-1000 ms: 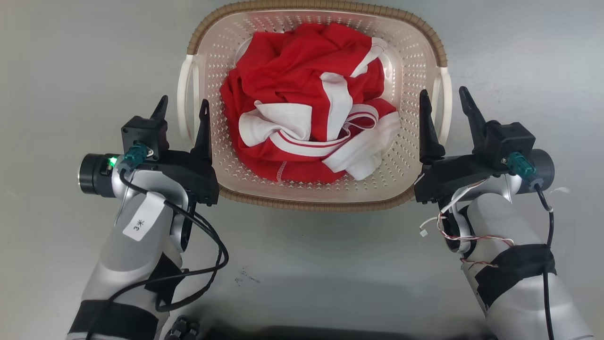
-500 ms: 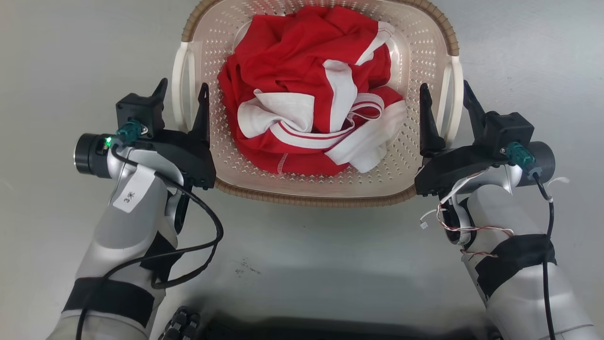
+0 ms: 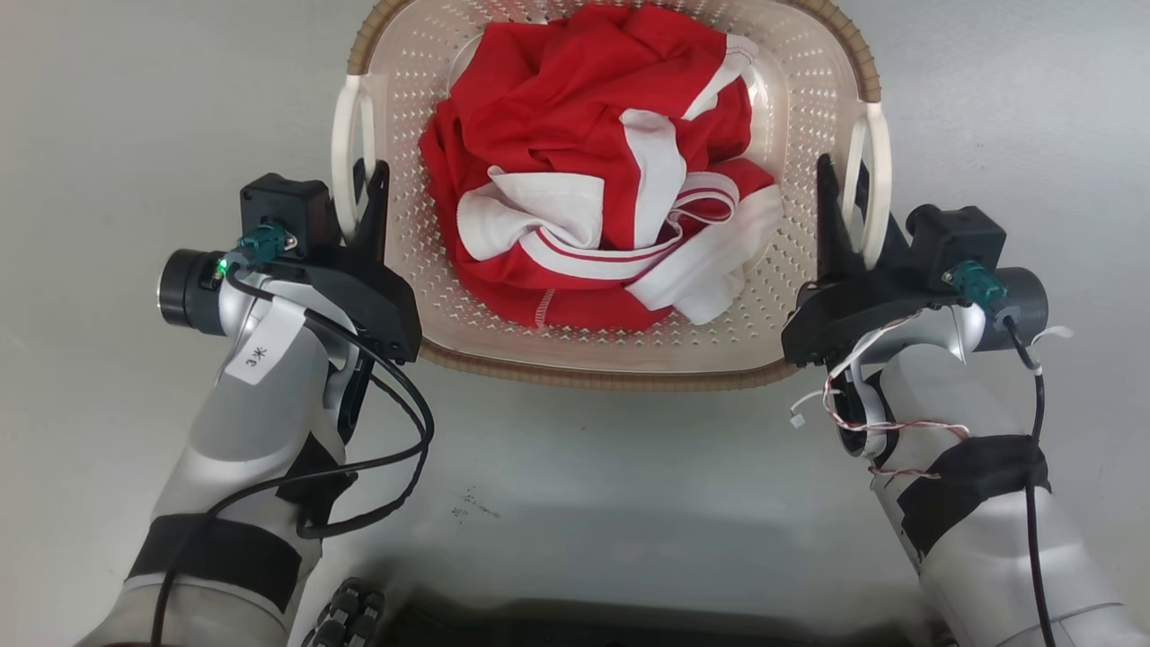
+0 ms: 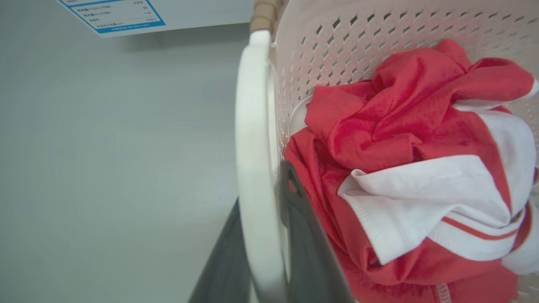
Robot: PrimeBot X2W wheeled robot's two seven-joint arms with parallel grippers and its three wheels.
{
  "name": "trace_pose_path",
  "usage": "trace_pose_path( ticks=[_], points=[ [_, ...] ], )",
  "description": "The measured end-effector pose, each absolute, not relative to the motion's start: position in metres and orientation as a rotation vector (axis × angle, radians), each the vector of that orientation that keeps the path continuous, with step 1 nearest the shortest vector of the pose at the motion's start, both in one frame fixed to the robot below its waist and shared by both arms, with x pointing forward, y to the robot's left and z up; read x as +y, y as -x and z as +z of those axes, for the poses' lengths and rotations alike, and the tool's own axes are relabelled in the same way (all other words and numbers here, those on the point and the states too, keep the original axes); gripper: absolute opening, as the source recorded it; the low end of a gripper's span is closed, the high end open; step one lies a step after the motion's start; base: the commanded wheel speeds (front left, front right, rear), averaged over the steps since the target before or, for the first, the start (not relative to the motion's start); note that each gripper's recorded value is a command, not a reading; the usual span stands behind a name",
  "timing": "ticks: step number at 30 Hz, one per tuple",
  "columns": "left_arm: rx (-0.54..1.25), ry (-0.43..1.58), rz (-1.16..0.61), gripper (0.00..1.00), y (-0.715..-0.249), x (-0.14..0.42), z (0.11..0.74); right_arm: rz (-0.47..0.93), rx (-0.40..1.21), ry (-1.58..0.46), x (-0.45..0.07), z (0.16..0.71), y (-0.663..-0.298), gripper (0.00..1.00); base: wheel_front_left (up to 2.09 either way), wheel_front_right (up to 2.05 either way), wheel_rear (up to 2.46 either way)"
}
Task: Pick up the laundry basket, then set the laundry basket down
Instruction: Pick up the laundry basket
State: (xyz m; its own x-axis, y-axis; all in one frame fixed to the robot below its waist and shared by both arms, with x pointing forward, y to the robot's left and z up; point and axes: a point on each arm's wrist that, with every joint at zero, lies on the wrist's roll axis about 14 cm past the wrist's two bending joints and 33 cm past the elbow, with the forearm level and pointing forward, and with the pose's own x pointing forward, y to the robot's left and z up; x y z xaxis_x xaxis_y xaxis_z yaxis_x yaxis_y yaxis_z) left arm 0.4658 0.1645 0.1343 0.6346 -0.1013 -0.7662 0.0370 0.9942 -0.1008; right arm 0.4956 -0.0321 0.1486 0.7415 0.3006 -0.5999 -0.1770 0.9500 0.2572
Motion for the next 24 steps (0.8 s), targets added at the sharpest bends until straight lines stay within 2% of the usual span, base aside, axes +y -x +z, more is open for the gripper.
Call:
trace_pose_path(
  ticks=[1,12,24],
  points=[
    [0.885,0.085,-0.086,0.00,-0.464,0.162,0.134,0.259,0.688,-0.194,-0.031,0.149,-0.497,0.00,0.00,0.00,0.00],
    [0.901,0.088,-0.104,0.00,-0.458,0.156,0.142,0.237,0.712,-0.188,-0.036,0.152,-0.495,0.00,0.00,0.00,0.00],
    [0.879,0.126,-0.082,0.00,-0.451,0.156,0.175,0.233,0.713,-0.192,-0.037,0.184,-0.492,0.00,0.00,0.00,0.00]
  ],
)
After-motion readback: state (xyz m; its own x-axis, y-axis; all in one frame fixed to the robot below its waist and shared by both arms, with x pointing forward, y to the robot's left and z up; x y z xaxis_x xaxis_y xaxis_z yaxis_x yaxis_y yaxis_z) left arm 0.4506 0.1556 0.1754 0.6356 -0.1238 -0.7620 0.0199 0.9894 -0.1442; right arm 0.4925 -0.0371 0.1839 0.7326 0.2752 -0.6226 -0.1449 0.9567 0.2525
